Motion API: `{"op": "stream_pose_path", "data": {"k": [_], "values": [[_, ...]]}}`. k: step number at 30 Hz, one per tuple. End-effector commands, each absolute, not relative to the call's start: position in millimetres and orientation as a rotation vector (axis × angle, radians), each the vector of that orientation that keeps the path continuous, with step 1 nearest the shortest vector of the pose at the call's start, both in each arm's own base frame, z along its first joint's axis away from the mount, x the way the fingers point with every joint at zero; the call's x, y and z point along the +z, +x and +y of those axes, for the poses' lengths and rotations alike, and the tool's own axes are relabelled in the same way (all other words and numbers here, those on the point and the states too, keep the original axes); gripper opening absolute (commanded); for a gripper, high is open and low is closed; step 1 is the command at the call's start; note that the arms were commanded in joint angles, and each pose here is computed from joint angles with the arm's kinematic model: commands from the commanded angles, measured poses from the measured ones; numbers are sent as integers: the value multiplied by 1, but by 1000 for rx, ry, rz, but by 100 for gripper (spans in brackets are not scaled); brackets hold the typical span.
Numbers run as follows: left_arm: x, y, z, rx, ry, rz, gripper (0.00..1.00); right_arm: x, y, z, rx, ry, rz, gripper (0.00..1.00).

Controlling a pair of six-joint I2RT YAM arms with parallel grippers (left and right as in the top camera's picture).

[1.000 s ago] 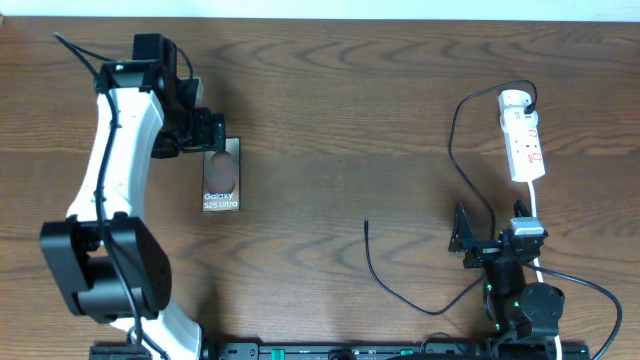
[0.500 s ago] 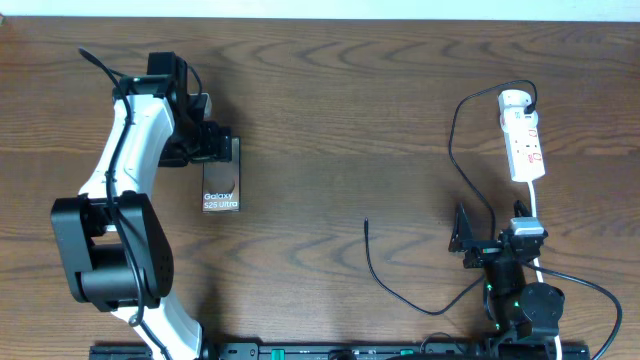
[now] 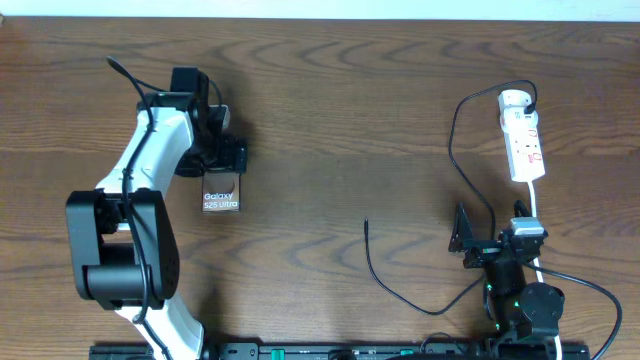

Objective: Plug charger to phone and switch on socket
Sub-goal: 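Move the left gripper forward over the phone and lower it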

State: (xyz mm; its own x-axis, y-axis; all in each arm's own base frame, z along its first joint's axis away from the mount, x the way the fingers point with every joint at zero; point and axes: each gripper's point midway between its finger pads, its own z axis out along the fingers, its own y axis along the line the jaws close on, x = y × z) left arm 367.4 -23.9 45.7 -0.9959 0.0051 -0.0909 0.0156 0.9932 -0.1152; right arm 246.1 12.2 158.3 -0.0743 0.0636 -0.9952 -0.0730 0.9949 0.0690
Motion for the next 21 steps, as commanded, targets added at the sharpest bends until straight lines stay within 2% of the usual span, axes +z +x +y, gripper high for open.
{"op": "stream_pose_path", "data": {"k": [1,21], "values": [[38,363,-22,-165,38,3065,92,158,246,14,106,-20,1642,99],[21,364,-14,-90,31,3039,93,158,246,14,106,-20,1642,99]]}}
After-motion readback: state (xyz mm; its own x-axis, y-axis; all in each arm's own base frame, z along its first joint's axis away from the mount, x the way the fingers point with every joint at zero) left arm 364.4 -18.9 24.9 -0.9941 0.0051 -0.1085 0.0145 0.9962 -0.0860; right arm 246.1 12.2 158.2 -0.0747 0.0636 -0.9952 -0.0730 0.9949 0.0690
